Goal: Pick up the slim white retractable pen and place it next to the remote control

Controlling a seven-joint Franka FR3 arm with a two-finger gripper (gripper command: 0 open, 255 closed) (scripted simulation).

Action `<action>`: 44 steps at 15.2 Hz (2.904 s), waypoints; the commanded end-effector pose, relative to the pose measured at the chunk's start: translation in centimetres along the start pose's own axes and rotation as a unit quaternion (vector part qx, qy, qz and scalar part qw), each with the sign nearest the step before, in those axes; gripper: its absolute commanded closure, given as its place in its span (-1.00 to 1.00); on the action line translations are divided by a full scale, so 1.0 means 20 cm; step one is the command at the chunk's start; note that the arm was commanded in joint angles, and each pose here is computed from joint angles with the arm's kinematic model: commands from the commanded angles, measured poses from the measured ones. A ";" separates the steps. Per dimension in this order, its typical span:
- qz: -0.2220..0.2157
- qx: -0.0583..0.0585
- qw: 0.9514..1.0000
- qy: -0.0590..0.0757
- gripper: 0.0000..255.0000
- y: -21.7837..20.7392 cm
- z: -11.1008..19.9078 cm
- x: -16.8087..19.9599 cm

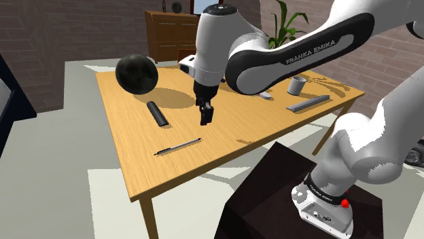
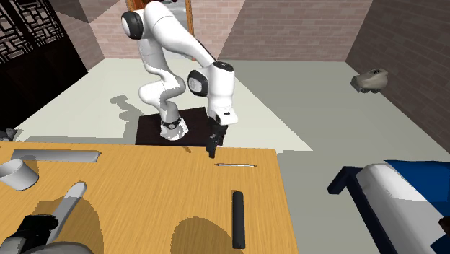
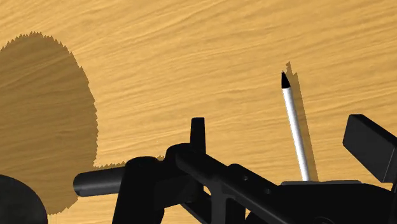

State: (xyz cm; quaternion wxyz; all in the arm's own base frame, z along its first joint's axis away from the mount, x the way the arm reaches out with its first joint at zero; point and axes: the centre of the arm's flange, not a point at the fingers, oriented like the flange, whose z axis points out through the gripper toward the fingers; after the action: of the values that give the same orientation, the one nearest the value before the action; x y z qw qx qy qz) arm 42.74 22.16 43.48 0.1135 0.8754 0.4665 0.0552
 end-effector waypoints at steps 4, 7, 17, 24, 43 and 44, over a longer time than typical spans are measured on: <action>-0.117 -0.012 0.993 0.010 -1.00 -0.23 0.18 0.17; -0.149 -0.016 0.989 0.013 -1.00 -0.30 0.25 0.21; -0.149 -0.016 0.989 0.013 -1.00 -0.29 0.43 0.21; -0.149 -0.016 0.989 0.013 1.00 -0.29 0.43 0.21; -0.149 -0.016 0.989 0.013 1.00 -0.21 0.12 0.21; -0.149 -0.016 0.989 0.013 1.00 -0.21 0.10 0.21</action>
State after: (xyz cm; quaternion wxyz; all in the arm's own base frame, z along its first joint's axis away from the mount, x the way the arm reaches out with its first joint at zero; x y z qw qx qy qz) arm 42.02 27.75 39.93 0.1283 0.7937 0.5920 0.0563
